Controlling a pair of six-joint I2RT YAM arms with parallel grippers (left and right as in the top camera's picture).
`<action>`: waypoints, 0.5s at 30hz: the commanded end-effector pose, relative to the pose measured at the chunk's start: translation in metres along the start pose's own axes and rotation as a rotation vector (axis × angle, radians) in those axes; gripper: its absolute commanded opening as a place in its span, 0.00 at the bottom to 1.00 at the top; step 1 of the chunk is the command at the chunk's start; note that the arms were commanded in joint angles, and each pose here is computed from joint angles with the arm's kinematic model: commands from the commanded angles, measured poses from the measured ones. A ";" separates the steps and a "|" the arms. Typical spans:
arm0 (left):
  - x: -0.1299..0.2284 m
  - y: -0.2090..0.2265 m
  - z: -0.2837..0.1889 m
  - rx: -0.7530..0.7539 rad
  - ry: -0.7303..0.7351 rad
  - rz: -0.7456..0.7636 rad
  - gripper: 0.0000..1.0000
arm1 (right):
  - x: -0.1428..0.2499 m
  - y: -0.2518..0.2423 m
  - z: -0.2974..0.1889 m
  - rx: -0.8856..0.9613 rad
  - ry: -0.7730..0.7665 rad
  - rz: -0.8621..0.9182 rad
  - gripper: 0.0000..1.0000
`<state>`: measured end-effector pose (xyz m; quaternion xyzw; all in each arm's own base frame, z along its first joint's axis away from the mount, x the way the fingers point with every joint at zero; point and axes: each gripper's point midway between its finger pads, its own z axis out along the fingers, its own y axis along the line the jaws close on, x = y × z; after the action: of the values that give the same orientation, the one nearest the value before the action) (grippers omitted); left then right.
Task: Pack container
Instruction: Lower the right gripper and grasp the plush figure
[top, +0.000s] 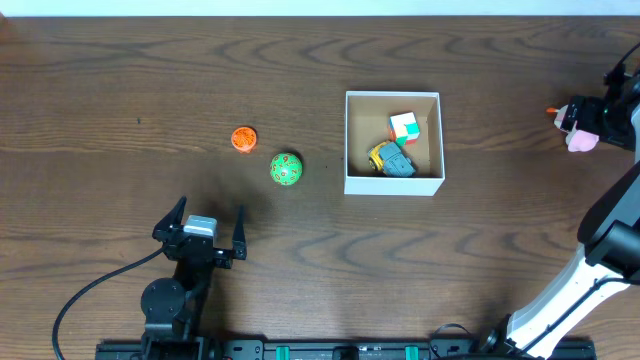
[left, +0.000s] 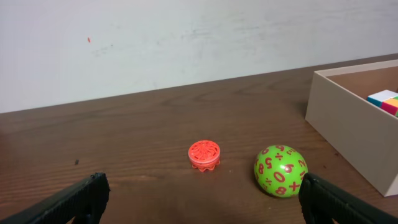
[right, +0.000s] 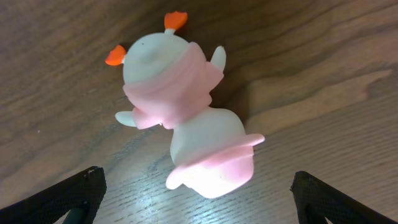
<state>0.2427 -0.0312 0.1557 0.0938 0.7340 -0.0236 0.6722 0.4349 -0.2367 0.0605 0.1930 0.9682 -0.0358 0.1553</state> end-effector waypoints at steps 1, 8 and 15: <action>0.016 -0.002 0.001 0.008 0.046 0.003 0.98 | 0.013 -0.003 0.023 0.000 0.054 0.011 0.98; 0.016 -0.002 0.001 0.008 0.046 0.003 0.98 | 0.017 -0.005 0.037 0.008 0.073 0.013 0.89; 0.016 -0.002 0.001 0.008 0.045 0.003 0.98 | 0.016 -0.006 0.037 0.011 0.068 0.013 0.65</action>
<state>0.2427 -0.0312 0.1557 0.0938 0.7340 -0.0236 0.6722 0.4339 -0.2377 0.0278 0.1935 0.9719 -0.0320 0.1300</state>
